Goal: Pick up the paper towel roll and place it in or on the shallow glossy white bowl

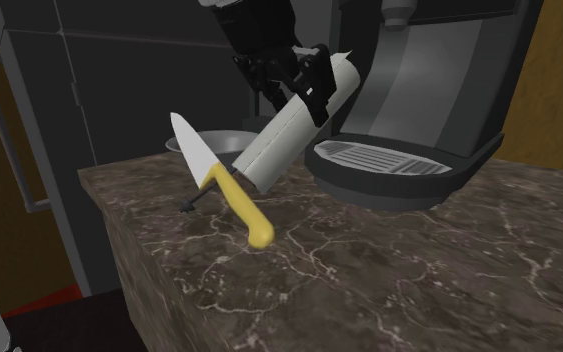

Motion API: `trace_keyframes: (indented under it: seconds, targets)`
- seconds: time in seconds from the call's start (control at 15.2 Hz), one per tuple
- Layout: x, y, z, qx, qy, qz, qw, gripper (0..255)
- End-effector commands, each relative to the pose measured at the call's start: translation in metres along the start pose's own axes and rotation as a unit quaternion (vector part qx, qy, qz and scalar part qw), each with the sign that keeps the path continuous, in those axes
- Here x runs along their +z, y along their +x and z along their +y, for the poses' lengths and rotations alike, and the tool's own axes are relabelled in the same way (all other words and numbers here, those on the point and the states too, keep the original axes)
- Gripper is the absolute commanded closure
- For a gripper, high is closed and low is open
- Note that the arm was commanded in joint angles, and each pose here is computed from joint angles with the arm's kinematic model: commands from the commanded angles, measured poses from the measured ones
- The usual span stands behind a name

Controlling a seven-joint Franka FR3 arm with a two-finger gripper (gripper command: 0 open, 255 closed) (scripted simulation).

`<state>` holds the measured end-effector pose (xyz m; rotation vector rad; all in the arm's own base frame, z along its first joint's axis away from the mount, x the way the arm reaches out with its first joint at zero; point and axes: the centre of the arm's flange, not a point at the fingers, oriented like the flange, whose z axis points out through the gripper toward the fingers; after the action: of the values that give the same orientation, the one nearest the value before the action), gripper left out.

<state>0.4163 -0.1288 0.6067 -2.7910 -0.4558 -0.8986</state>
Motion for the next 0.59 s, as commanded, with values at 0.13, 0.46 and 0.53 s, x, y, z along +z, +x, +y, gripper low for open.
trace_keyframes:
  seconds: [0.13, 0.46, 0.53]
  targets:
    - [0.0006, -0.0001, 0.0001, 0.000, 0.000, -0.001, 1.0000, 255]
    - [-0.0037, 0.0029, -0.0004, 0.000, 0.000, -0.001, 1.0000, 255]
    - [-0.0080, 0.0060, -0.0008, 0.000, 0.000, -0.001, 1.0000, 255]
